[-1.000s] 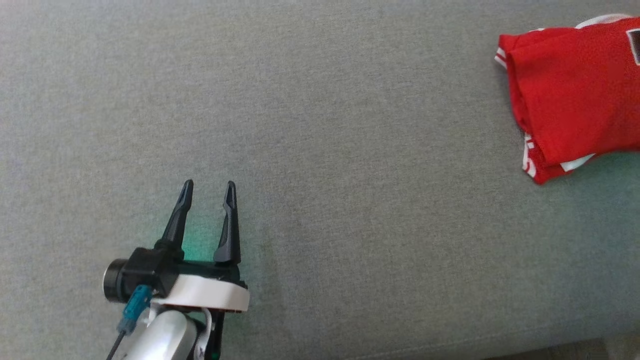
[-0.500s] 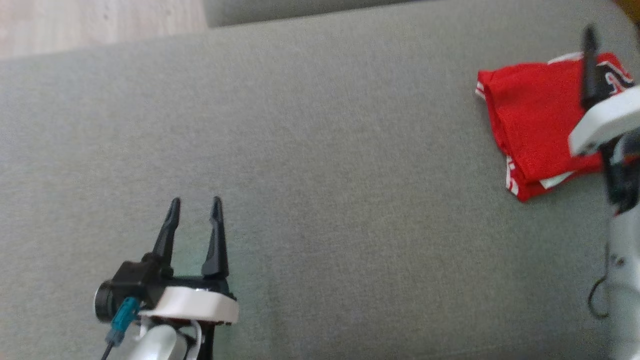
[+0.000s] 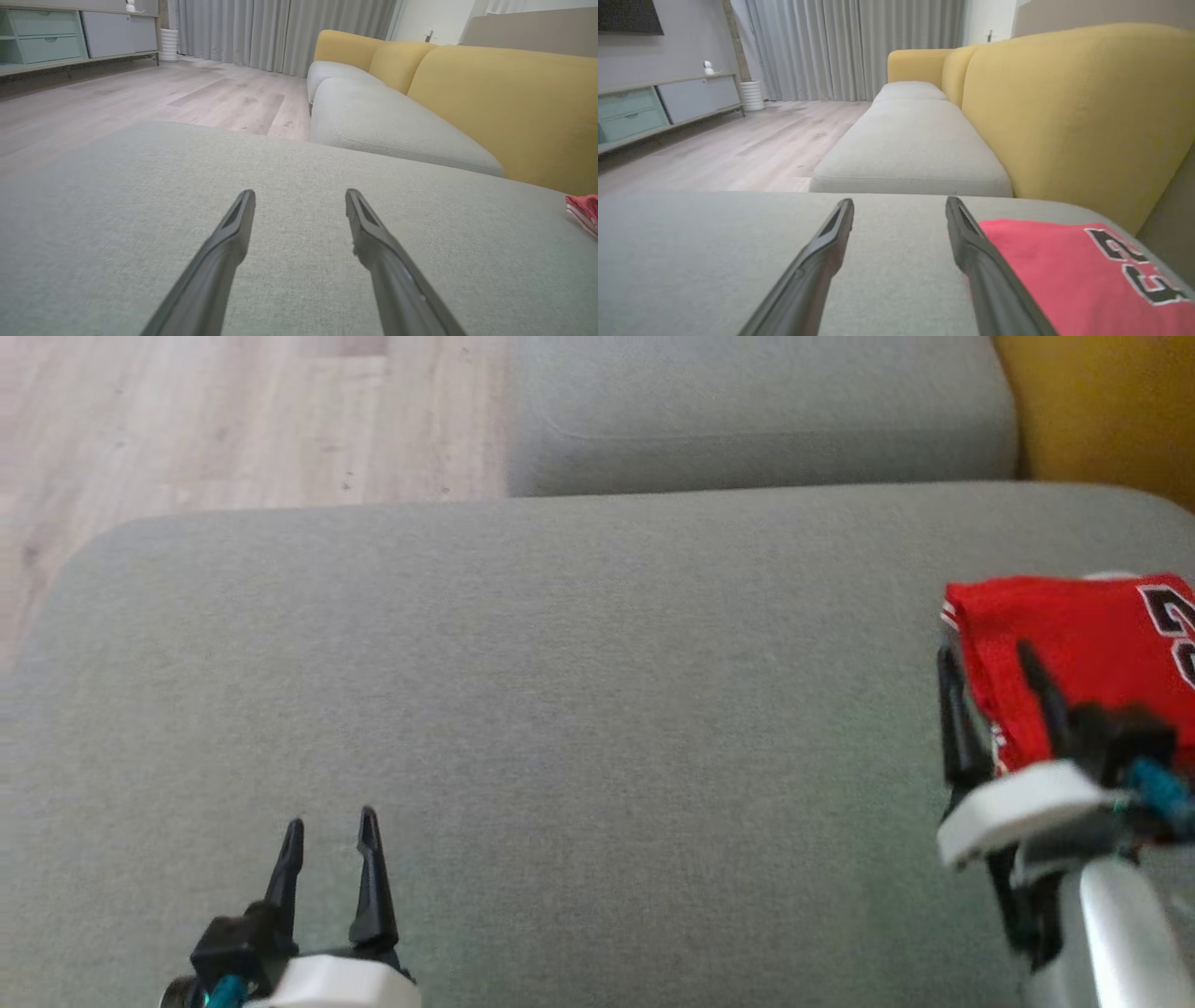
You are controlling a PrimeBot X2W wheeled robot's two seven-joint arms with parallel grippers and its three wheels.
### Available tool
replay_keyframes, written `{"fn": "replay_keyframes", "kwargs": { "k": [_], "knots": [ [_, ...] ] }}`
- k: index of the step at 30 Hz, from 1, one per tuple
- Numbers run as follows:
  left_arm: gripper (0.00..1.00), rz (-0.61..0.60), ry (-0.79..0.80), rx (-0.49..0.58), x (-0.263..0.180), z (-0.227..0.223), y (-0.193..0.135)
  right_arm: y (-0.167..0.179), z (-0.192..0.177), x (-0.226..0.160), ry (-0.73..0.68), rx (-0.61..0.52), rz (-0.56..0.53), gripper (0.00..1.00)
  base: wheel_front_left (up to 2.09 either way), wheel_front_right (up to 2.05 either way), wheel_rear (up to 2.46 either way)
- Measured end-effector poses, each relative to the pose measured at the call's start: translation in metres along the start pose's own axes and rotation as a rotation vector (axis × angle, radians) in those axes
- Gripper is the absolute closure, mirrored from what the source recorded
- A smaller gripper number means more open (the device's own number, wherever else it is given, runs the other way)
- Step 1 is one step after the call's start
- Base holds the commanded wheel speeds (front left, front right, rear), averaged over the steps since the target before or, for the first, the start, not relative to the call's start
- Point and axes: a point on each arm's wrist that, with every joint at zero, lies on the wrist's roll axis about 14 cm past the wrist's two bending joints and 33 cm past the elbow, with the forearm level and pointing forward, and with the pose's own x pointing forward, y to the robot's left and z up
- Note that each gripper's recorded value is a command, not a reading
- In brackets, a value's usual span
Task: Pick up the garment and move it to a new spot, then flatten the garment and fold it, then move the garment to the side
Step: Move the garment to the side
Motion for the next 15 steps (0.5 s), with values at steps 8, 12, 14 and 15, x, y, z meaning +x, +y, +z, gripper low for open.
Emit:
{"fn": "replay_keyframes", "kwargs": {
  "k": [8, 12, 14, 15],
  "knots": [
    [0.00, 0.049, 0.007, -0.007, -0.014, -0.005, 0.012, 0.035, -0.035, -0.029, 0.036, 0.096, 0.089, 0.00, 0.00, 0.00, 0.00],
    [0.00, 0.051, 0.018, -0.005, -0.017, -0.009, 0.013, 0.038, -0.041, -0.037, 0.033, 0.102, 0.094, 0.00, 0.00, 0.00, 0.00],
    [0.00, 0.054, 0.024, -0.004, -0.018, -0.012, 0.013, 0.039, -0.046, -0.042, 0.043, 0.116, 0.095, 0.00, 0.00, 0.00, 0.00],
    [0.00, 0.054, 0.024, -0.004, -0.018, -0.012, 0.013, 0.039, -0.046, -0.042, 0.043, 0.116, 0.095, 0.00, 0.00, 0.00, 0.00]
  ]
}}
